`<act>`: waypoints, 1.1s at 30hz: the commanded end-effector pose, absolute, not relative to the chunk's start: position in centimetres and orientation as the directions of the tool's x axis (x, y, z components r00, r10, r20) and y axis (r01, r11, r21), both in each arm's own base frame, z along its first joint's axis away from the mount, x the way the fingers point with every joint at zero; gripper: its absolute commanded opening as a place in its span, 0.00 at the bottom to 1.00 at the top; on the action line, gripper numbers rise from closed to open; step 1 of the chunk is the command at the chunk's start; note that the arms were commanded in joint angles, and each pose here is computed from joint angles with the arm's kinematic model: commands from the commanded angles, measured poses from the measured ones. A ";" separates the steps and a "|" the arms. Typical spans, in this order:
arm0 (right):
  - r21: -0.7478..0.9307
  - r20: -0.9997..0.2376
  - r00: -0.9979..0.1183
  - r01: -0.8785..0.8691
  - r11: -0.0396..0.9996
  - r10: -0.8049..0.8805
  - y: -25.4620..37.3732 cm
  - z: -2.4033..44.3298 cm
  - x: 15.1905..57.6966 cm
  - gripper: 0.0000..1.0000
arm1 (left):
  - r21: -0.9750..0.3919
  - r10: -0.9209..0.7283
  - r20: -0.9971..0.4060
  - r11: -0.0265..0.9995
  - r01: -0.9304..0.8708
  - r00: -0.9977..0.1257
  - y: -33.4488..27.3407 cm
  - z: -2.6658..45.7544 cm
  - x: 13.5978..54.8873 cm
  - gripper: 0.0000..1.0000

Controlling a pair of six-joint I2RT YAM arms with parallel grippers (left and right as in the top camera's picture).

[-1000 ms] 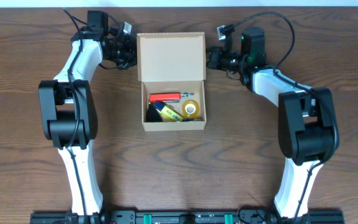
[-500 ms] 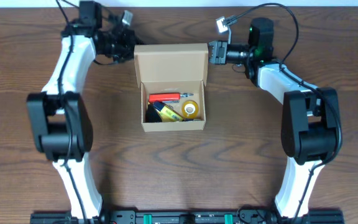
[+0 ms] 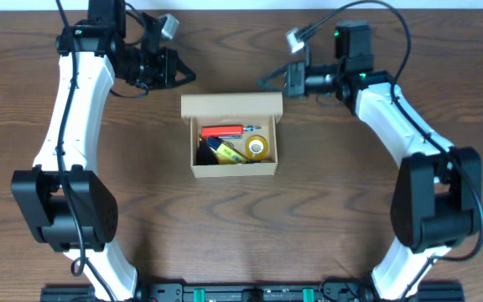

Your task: Pack container

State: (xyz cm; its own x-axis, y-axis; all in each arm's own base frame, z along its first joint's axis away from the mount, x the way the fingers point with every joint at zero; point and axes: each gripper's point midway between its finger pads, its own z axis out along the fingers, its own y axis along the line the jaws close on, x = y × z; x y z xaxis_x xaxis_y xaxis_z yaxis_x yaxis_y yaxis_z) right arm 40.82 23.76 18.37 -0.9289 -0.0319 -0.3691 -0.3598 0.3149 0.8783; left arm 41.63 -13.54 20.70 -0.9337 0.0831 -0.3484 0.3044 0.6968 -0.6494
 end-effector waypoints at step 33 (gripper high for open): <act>0.399 -0.198 -0.895 -0.446 0.801 -0.400 21.1 12.6 29.6 0.01 | -0.396 0.320 0.118 0.883 0.251 -0.940 -12.8 9.7 29.6 0.06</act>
State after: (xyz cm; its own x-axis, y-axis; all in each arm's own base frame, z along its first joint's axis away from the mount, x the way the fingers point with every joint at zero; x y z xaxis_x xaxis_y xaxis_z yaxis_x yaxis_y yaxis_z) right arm 30.18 20.62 11.62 -0.9031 -0.3902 -0.1794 -0.4293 0.8069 0.4058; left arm 30.73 -12.67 10.18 -0.9405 0.3274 0.0907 0.2720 0.8856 -0.3765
